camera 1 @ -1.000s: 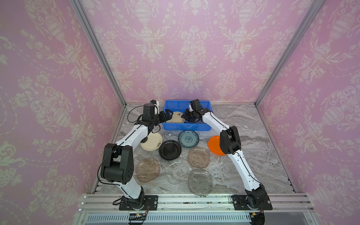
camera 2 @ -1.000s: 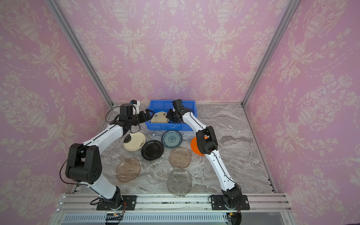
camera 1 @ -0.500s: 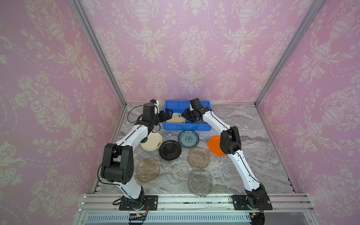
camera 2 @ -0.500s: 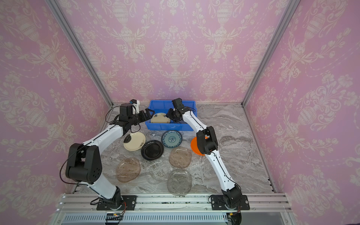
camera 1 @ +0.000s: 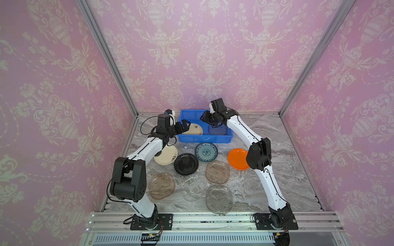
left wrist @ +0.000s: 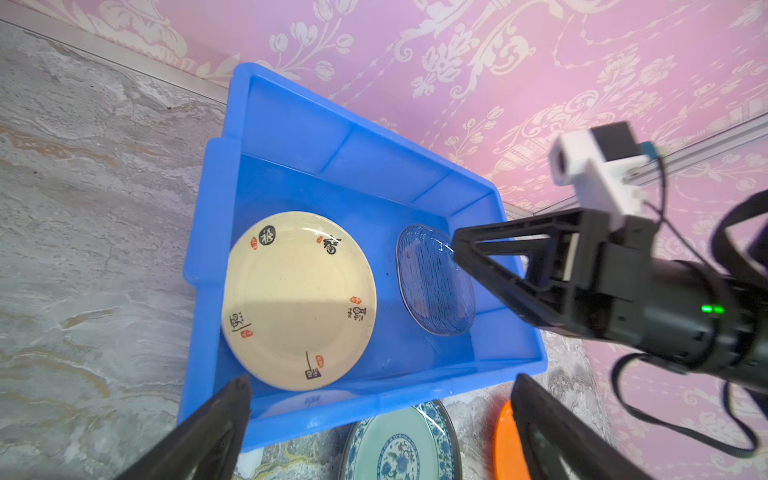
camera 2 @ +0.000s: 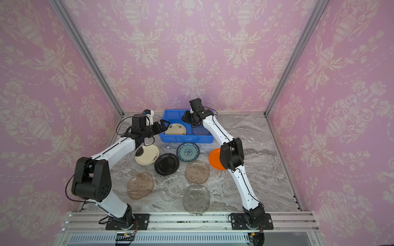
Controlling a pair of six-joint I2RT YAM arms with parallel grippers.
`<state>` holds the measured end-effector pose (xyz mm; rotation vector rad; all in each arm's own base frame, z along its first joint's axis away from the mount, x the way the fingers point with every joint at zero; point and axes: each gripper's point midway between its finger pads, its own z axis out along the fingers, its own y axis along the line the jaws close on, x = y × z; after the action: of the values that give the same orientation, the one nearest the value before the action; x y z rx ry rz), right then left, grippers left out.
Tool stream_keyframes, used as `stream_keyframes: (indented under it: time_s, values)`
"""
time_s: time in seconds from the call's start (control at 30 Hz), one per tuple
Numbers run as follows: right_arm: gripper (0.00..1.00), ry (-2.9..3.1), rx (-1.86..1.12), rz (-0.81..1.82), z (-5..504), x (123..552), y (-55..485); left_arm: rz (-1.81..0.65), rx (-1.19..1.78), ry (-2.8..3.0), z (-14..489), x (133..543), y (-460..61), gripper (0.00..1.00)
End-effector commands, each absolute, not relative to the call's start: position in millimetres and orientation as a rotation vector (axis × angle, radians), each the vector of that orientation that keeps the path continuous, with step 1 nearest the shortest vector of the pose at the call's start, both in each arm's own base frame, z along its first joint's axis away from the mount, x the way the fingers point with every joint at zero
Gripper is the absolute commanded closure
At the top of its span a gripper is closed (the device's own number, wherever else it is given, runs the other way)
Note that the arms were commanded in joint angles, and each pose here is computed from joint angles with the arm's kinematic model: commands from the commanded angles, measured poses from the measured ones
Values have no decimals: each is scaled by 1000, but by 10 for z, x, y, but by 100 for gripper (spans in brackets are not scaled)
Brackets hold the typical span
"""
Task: Place the plates into the plastic bin on the countertop
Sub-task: Place the plate in the plastic bin, then pick up the plate from the bottom-center of the table.
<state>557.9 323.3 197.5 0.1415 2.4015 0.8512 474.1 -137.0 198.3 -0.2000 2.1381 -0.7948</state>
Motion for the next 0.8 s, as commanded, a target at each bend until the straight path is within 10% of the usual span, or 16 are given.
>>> stream_keyframes:
  time_s: [0.0, 0.77]
  values:
    - [51, 2253, -10, 812, 2917, 5225, 3009, -813, -118, 2134, 2148, 4561, -1563, 1]
    - [49, 2478, -154, 876, 2032, 2734, 2060, -1091, 246, 2310, 1942, 3075, -2499, 1]
